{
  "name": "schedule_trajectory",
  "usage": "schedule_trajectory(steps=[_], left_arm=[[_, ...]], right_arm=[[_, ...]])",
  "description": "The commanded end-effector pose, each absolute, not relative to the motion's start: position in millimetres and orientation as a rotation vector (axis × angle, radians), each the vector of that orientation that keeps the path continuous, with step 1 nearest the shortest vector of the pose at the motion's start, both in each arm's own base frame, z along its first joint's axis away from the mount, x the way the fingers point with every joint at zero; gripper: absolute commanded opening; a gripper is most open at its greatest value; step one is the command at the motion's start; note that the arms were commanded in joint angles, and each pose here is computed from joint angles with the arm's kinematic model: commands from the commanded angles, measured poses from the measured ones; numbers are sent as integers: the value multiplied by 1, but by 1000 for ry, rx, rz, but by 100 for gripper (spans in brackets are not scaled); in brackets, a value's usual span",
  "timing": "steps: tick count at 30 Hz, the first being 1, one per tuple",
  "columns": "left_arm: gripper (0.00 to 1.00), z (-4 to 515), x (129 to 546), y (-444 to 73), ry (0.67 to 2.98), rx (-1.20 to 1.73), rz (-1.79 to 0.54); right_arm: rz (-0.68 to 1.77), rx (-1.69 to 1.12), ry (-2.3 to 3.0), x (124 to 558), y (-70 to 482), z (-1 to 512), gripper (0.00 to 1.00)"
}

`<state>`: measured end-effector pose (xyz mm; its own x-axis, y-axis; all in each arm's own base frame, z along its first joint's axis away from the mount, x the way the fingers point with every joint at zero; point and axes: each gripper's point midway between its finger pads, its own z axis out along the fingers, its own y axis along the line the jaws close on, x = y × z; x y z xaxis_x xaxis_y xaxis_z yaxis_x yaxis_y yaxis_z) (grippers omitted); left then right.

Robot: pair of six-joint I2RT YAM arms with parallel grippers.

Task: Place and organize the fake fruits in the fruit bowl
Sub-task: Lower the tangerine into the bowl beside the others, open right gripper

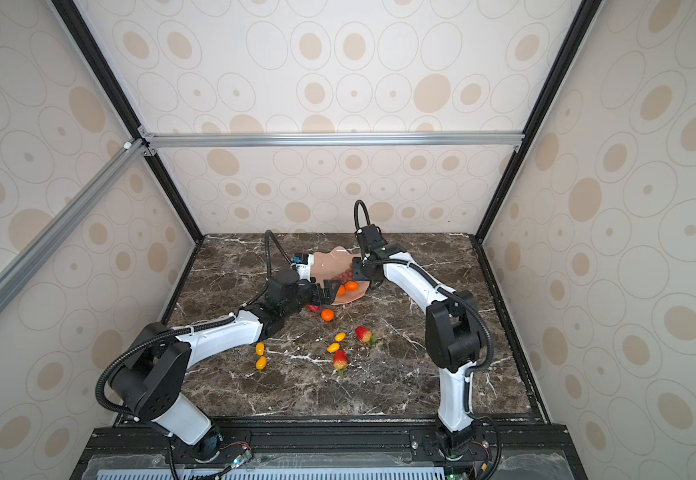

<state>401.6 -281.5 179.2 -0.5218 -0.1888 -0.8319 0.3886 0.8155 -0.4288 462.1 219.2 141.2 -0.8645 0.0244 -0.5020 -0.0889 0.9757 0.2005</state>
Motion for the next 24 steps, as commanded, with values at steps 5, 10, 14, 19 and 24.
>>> schedule_trajectory(steps=[5,10,14,19,24], left_arm=[[98,205,411,-281,1930,112,-781],[98,205,407,-279,1925,112,-786],[98,206,404,-275,1913,99,-793],[98,204,403,-276,1917,102,-799],[98,204,400,-275,1907,92,-816]], right_arm=[[236,-60,2691,476,216,117,43],[241,-39,2723,482,218,105,42],[211,-32,2738,486,215,97,43],[203,-37,2751,488,216,90,43],[192,-32,2771,490,215,83,44]])
